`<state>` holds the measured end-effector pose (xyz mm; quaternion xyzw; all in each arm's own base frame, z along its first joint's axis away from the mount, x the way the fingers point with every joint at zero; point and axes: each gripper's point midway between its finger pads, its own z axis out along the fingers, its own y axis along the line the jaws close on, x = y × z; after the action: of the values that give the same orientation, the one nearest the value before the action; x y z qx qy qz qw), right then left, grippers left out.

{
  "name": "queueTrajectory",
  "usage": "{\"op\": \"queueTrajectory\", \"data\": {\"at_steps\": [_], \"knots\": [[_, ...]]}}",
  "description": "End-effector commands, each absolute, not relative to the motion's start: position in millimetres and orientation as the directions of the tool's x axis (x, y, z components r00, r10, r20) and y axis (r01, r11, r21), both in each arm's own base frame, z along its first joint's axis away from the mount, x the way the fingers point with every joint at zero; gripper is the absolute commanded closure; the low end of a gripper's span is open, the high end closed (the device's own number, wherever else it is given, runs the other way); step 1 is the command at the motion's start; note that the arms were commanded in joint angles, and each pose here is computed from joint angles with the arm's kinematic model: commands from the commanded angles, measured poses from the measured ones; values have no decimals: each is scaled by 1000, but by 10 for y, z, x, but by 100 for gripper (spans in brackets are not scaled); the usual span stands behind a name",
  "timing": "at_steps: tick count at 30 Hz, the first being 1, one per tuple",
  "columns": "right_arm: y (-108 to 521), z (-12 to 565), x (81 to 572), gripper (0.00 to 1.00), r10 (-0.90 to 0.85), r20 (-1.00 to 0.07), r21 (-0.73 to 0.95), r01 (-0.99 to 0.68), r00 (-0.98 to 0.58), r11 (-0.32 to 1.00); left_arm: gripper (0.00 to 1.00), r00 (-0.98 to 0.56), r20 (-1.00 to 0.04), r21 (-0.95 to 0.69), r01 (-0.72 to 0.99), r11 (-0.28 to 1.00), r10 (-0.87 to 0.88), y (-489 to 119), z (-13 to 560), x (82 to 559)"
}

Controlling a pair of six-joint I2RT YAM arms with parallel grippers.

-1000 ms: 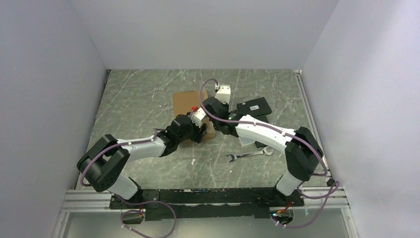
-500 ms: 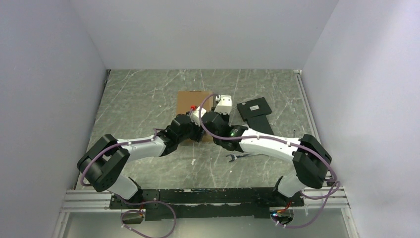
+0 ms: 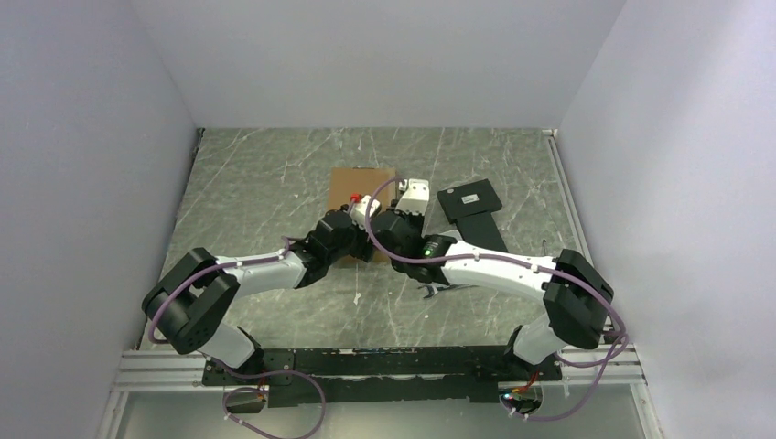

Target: Unpack the express box

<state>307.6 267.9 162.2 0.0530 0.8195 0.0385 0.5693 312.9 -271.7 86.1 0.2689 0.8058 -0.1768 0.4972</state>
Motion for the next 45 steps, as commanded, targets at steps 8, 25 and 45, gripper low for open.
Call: {"op": "queueTrajectory", "data": {"at_steps": [8,25,45], "knots": [[2682,2314,3280,100,171,-954,154,85,-247,984,28,-455,-859,-9,471,882,233,-2347,1106,2992],[1996,2672,4824,100,400,-869,432,-52,-290,900,17,-791,-519,-562,32,827,-322,-2007,1287,1883],[2490,1959,5989,100,571,-656,687,-78,-493,722,40,-853,-273,-683,-154,714,-445,-2398,759,2241]]}}
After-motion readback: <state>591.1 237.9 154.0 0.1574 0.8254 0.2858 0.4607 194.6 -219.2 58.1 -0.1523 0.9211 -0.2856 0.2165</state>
